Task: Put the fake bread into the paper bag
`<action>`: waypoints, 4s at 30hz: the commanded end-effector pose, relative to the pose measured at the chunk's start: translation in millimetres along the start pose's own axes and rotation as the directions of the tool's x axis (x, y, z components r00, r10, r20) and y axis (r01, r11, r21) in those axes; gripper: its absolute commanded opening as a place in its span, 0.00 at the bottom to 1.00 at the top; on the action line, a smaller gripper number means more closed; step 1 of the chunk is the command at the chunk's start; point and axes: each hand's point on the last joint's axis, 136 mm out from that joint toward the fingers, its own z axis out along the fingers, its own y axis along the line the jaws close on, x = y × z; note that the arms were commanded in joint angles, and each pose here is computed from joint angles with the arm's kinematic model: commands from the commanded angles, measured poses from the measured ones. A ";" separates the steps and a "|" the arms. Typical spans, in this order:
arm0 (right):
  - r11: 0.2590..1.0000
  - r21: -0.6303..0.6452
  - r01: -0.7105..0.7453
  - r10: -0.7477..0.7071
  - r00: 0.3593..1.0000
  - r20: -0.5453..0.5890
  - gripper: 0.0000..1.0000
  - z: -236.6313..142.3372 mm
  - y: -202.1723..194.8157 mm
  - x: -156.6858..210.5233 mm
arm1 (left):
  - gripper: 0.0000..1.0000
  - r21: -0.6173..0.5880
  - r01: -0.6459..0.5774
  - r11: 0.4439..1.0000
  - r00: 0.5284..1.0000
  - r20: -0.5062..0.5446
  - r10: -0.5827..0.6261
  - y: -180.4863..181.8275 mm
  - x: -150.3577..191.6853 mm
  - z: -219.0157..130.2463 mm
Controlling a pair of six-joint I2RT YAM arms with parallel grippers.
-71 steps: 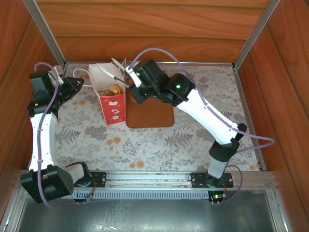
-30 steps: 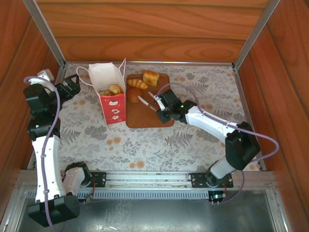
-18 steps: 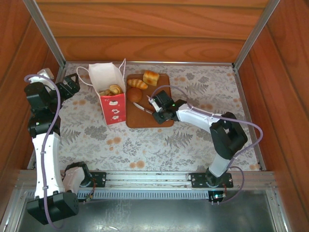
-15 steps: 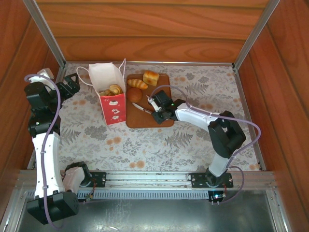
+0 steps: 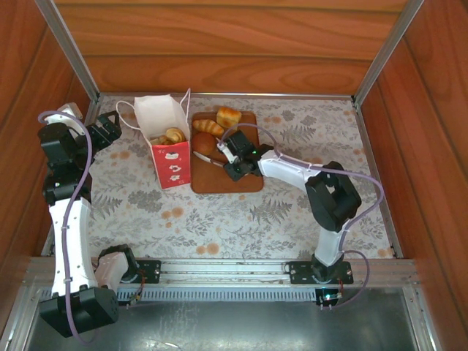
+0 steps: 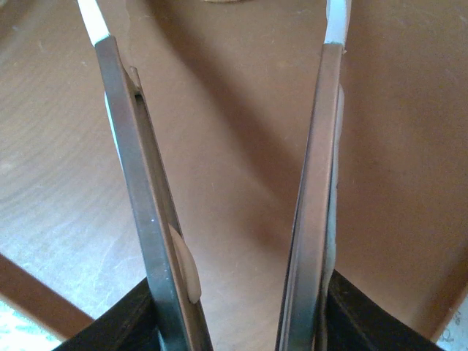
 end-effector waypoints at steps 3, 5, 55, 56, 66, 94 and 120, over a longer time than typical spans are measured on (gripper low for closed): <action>1.000 0.003 0.013 -0.013 0.999 0.040 0.48 1.3 -4.1 -18.8 | 1.00 0.017 -0.027 0.999 0.999 0.026 0.027 -5.0 -7.8 0.1; 1.000 0.003 0.012 -0.012 0.999 0.040 0.48 2.9 -4.6 -20.2 | 1.00 0.017 -0.027 0.999 0.999 0.023 0.027 -4.6 -7.2 1.1; 0.956 0.088 -0.280 0.226 0.894 0.387 0.12 -230.5 -44.6 -21.9 | 0.89 0.062 0.165 0.984 0.948 -0.287 -0.141 -22.3 -0.3 47.9; 0.957 0.077 -0.281 0.226 0.883 0.412 0.12 -240.3 -43.8 -26.9 | 0.88 0.062 0.164 0.984 0.945 -0.295 -0.139 -22.5 1.5 51.1; 0.986 0.017 -0.166 0.124 0.800 0.587 0.10 -313.1 -10.8 -82.4 | 0.60 0.052 0.161 0.986 0.937 -0.321 -0.136 -18.8 3.1 72.2; 0.997 -0.027 0.071 -0.060 0.952 0.301 0.11 -221.1 95.8 -148.7 | 0.02 -0.002 0.072 0.997 0.959 -0.273 -0.069 -4.4 2.9 65.6; 0.989 -0.141 -0.031 0.069 0.959 0.276 0.50 -201.7 86.7 -155.2 | 0.02 0.008 0.111 0.994 0.951 -0.290 -0.104 -5.1 6.9 70.9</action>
